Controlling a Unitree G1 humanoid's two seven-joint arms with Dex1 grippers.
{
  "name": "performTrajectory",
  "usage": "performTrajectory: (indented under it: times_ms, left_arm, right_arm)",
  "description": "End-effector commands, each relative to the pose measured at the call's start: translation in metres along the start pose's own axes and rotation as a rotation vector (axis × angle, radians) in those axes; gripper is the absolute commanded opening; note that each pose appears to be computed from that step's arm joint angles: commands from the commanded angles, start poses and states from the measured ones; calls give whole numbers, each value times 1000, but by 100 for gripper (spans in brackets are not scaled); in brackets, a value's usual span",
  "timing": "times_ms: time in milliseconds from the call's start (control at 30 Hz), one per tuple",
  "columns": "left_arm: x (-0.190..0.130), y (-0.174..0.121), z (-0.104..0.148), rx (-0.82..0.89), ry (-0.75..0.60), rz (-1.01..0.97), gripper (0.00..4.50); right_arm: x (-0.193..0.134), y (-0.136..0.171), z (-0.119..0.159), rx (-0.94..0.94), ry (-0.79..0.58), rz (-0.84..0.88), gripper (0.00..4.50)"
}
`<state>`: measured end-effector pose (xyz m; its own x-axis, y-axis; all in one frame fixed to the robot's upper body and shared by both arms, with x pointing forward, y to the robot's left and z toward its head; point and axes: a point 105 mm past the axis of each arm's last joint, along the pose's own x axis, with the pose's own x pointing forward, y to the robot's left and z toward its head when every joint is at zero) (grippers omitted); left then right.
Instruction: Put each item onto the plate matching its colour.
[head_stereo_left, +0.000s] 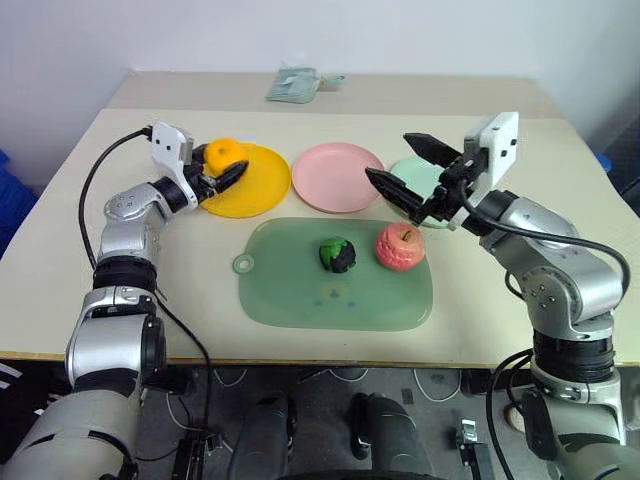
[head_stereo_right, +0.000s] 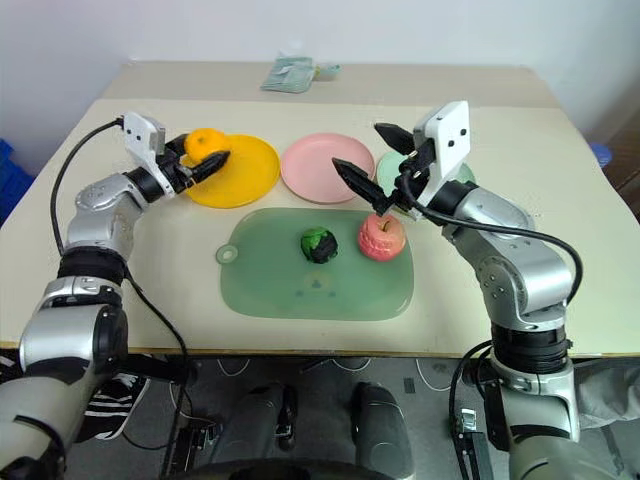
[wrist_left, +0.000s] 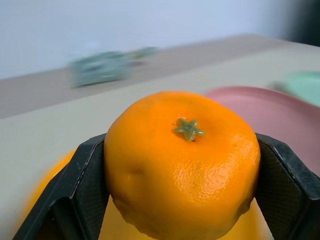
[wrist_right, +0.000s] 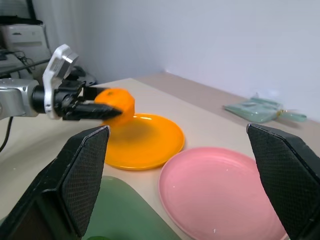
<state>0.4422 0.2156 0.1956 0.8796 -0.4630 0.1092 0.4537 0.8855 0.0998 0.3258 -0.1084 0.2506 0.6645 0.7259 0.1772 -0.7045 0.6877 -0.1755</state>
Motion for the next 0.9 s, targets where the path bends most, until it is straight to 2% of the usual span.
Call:
performTrajectory:
  times_ms: [33, 167, 233, 267, 400, 533, 600, 733, 900]
  left_arm:
    - [3, 13, 12, 8, -69, 110, 367]
    - [3, 22, 1, -53, -57, 215, 367]
    - [5, 18, -1, -52, -52, 189, 439]
    - [6, 17, 1, -56, -65, 183, 446]
    - [4, 17, 15, -50, -139, 149, 446]
    - [-1, 13, 26, -49, -172, 35, 446]
    - [-6, 4, 28, -76, -180, -94, 446]
    - [-30, -35, 32, -133, -172, -511, 446]
    - [-72, -60, 30, -142, -42, -743, 446]
  right_arm:
    - [3, 6, 16, -46, -57, 30, 450]
    - [2, 9, 13, -54, -40, 53, 450]
    - [2, 10, 12, -58, -34, 61, 450]
    - [1, 10, 12, -63, -30, 64, 450]
    - [-1, 11, 9, -70, -5, 72, 450]
    - [-3, 6, 1, -62, 40, 46, 450]
    - [-4, 7, -3, -77, 65, 60, 450]
    - [-8, 11, -20, -91, 174, 98, 450]
    - [-5, 9, -27, -108, 216, 89, 450]
